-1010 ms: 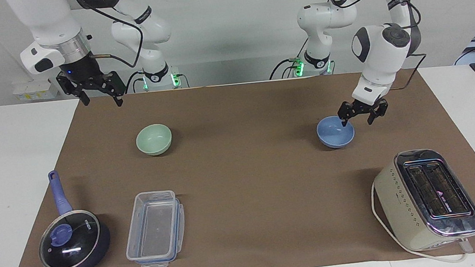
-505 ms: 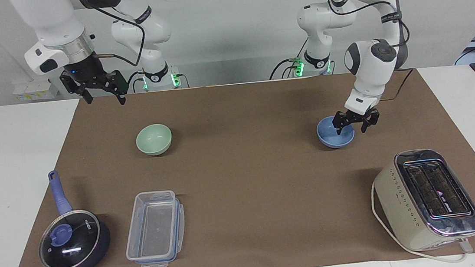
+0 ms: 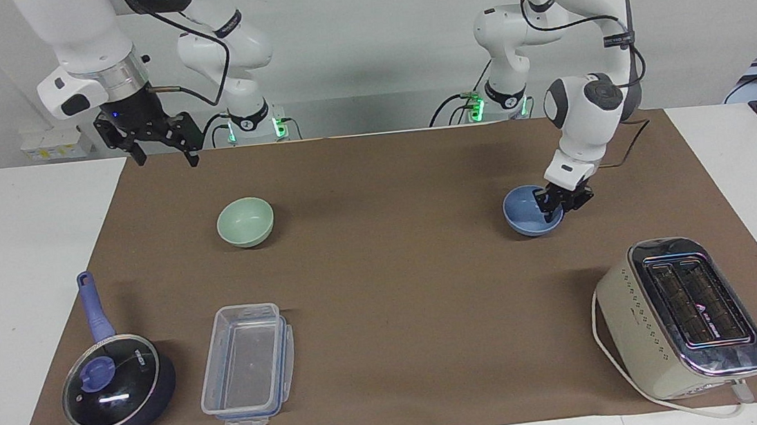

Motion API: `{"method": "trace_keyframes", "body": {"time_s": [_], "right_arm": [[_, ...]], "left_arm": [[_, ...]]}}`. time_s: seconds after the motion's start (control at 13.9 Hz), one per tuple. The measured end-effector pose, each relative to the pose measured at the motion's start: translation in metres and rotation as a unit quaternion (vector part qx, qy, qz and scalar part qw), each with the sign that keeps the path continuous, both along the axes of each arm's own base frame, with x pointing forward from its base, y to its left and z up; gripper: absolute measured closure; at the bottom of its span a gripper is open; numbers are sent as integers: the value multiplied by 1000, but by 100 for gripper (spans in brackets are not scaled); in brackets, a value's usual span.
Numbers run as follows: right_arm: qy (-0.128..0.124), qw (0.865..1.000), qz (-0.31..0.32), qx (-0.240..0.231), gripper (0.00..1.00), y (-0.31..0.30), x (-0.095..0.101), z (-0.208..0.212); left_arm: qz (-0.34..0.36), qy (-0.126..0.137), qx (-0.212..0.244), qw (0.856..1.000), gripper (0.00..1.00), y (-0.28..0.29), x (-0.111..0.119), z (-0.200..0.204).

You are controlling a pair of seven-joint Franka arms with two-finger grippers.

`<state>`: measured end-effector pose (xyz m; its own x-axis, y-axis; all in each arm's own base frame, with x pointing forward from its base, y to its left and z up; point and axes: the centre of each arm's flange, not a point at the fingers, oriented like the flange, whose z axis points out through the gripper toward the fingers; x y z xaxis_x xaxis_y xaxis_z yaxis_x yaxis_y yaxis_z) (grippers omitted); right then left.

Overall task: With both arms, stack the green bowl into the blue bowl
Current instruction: 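Grip the blue bowl rim with the left gripper and slide it toward the table center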

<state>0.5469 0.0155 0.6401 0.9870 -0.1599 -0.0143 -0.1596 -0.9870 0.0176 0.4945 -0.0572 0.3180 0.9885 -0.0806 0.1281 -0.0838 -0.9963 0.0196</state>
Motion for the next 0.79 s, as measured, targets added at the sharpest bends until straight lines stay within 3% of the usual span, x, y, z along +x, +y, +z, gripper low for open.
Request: {"method": "trace_keyframes", "body": {"time_s": [0.14,0.36,0.79], "right_arm": [[0,1000,0,0,0,0,0,0],[0,1000,0,0,0,0,0,0],[0,1000,-1,0,0,-2,0,0]], "left_arm": [[-1,-12,-1,1000,91,-1,3,15],[-2,0,-1,1000,93,-2,13,39],[-5,29,0,1000,93,-7,33,139]]}}
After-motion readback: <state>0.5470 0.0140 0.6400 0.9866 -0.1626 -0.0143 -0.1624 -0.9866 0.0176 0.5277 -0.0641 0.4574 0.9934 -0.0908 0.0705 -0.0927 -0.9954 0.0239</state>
